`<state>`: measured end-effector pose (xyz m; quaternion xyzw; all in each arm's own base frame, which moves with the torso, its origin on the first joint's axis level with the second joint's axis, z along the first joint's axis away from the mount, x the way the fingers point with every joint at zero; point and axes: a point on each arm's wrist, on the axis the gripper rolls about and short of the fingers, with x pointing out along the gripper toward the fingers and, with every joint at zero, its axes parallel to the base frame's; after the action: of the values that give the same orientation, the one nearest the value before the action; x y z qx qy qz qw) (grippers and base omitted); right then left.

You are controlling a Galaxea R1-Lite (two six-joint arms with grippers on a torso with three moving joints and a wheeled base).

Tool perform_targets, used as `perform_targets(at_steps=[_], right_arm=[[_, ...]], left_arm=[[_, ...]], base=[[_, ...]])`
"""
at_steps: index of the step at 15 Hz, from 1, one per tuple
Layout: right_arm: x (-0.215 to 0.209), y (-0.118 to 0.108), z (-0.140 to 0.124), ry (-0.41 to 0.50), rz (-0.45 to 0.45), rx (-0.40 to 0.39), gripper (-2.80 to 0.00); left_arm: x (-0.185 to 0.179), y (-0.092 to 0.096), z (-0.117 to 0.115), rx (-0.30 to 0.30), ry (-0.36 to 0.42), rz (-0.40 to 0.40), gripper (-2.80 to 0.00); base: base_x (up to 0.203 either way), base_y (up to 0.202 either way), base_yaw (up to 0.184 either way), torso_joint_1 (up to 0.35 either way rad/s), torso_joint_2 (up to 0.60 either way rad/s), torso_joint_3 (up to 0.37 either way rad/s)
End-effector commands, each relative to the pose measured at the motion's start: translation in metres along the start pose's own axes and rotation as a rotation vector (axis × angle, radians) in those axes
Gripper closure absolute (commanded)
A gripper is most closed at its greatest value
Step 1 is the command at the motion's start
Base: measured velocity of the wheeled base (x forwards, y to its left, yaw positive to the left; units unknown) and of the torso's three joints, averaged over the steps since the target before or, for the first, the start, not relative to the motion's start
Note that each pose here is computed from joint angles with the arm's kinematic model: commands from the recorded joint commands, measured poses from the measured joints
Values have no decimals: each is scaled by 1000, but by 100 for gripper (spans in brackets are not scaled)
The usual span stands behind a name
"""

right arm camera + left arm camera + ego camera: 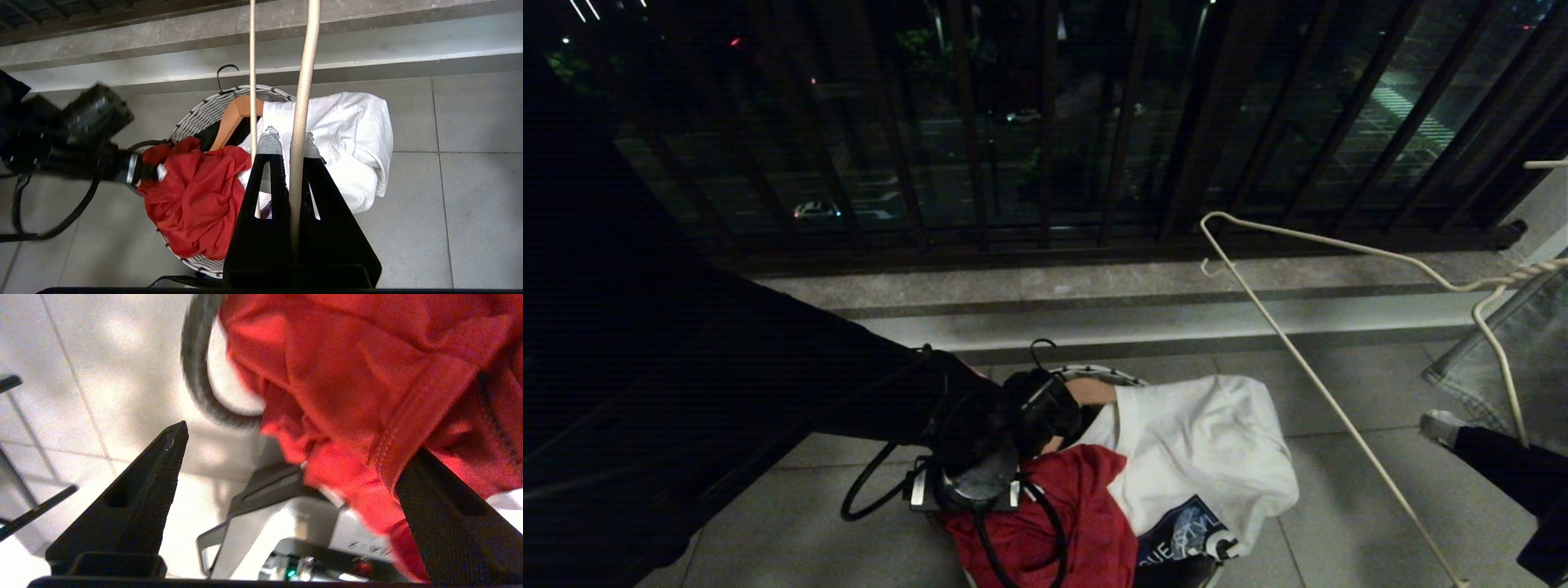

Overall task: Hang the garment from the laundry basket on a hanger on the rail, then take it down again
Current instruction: Pick up clothes from the basket

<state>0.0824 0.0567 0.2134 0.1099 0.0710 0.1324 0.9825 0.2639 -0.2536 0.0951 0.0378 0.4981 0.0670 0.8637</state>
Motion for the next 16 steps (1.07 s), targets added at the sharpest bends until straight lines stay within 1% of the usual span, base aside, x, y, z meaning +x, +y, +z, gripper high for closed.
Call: perform_targets(at_steps=[1,3,6,7,10,13,14,16], right_arm=[[0,0,0,-1,-1,2,0],[0,0,0,-1,-1,2,0],[1,0,0,2,-1,1,0],[1,0,0,4,-1,0,0],[3,1,-2,13,-4,-3,0],[3,1,-2,13,-4,-2,0],[3,1,-2,13,-4,-2,0],[3,1,-2,13,-4,-1,0]], left_arm=[[1,8,-13,14,19,19,-280],[-1,18,-22,10,15,24,-280],[6,31,-38,20,30,49,-280],[9,35,-41,15,21,54,-280],[13,41,-46,0,-42,92,-280],[4,39,-41,-25,-64,60,-280],[-3,37,-37,-38,-79,31,-280],[-22,33,-34,-43,-92,-50,-280]], base=[[0,0,0,0,0,0],[0,0,0,0,0,0],[0,0,0,0,0,0],[0,0,0,0,0,0],[0,0,0,0,0,0],[0,0,0,0,0,0],[0,0,0,0,0,0],[0,0,0,0,0,0]])
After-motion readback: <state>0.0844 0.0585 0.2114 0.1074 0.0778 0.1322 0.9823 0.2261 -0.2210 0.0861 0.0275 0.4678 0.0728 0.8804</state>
